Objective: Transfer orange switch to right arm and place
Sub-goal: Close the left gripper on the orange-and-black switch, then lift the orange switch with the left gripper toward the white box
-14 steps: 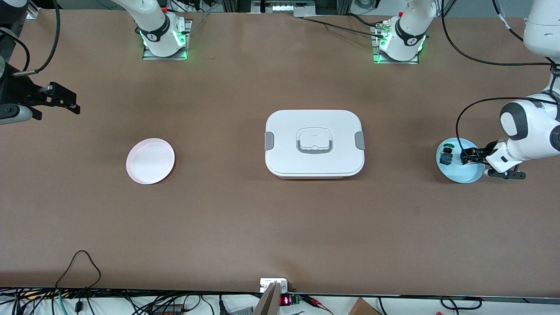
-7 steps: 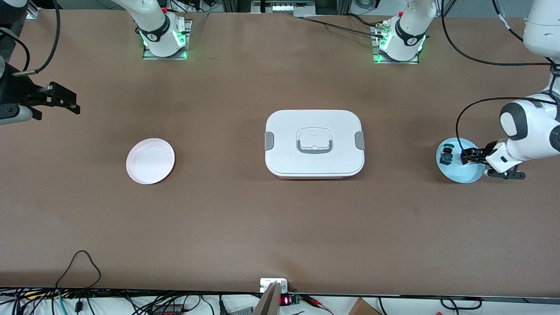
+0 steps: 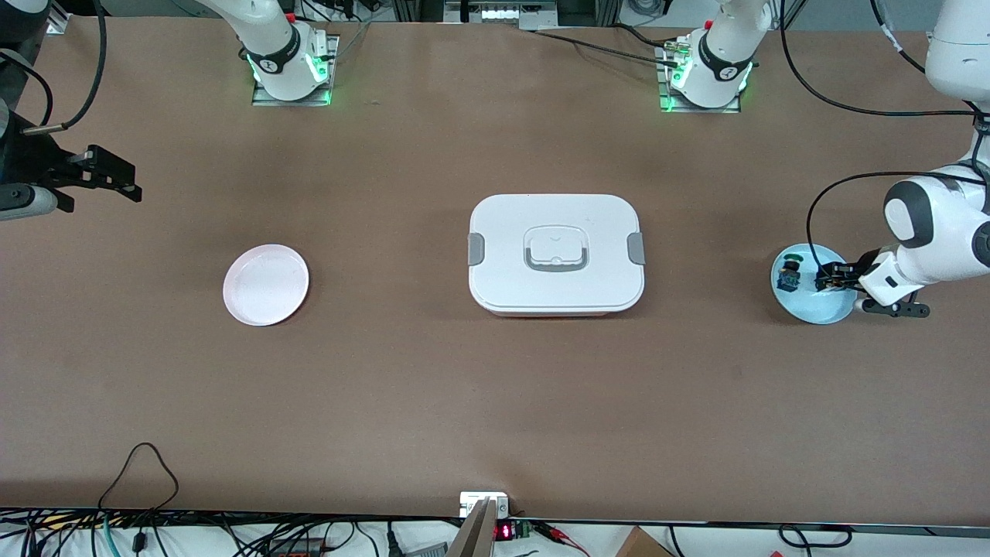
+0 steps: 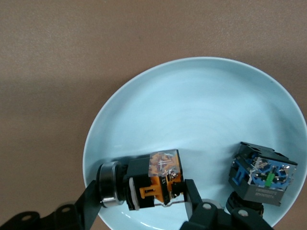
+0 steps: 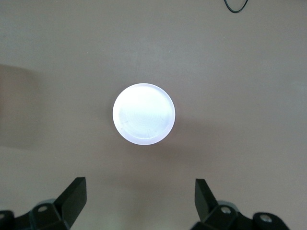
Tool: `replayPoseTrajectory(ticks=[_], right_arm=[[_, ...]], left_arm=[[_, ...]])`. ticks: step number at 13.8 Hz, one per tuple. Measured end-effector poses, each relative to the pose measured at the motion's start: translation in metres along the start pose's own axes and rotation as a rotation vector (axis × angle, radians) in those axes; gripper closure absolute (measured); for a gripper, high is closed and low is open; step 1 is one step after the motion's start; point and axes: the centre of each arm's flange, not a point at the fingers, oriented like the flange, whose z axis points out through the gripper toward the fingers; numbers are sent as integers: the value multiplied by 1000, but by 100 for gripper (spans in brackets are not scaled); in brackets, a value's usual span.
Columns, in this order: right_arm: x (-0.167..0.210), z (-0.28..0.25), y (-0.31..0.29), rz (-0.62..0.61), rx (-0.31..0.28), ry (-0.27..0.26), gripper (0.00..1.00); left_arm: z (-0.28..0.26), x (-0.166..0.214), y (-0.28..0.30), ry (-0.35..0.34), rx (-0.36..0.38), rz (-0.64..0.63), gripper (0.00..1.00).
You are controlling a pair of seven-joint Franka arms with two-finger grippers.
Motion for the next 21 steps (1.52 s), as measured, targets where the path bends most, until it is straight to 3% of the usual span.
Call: replayPoseTrajectory(ticks=[7, 15, 21], right_arm=[[0, 0, 0, 0, 0, 0, 0], [0, 0, 0, 0, 0, 0, 0], [0, 0, 0, 0, 0, 0, 0]], left_arm=[[-25, 3, 12, -12, -9, 21, 26], [-115, 5, 41, -29, -25, 63, 26], [-193, 13, 74, -24, -88, 92, 26]])
